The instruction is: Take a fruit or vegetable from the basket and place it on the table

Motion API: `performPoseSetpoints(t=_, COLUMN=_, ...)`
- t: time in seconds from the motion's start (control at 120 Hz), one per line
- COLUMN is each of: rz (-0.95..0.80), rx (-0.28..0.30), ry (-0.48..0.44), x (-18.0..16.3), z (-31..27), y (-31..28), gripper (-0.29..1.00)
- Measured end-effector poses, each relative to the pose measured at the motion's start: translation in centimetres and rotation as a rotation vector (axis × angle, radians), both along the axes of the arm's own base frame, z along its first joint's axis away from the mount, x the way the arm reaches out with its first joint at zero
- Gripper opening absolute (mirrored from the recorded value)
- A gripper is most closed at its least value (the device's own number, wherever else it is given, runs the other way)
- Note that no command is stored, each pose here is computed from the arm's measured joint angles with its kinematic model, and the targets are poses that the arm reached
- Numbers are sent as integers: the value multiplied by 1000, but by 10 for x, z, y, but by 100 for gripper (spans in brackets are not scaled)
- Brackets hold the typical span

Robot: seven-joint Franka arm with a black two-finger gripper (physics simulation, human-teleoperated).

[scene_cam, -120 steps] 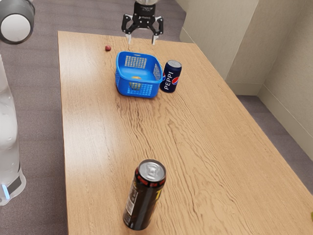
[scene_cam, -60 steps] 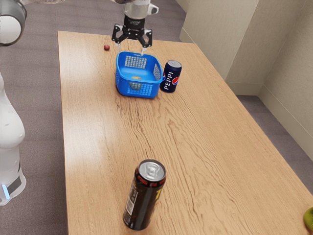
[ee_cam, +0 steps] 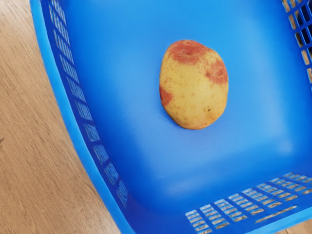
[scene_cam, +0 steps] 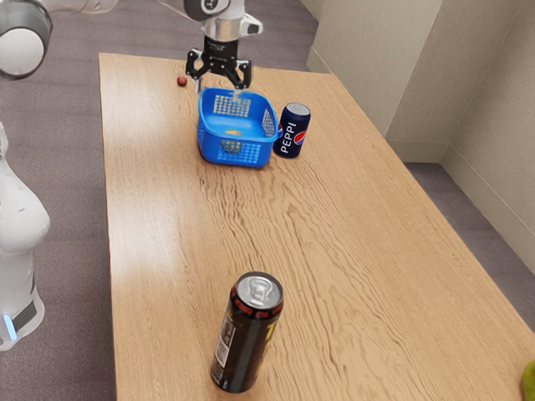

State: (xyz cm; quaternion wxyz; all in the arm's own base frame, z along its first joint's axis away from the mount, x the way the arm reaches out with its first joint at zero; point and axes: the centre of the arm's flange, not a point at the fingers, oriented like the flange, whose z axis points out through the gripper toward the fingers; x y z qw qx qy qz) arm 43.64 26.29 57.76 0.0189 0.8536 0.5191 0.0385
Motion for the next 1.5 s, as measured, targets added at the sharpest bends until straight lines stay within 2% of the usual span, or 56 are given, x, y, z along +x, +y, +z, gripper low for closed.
performPoseSetpoints(t=0.175, rz=15, rx=10, ry=-14, x=7, z=-7, y=50, gripper=70)
performPoseSetpoints(t=0.35, rz=-26, rx=16, ry=-19, x=18, z=-18, y=60, gripper=70)
performPoseSetpoints(t=1.108, rz=-186, rx=-17, ry=-51, x=68, z=-54, y=26, gripper=70)
performPoseSetpoints(t=1.5, rz=-204, rx=-41, ry=-61, x=59, z=-68, y=6, gripper=70)
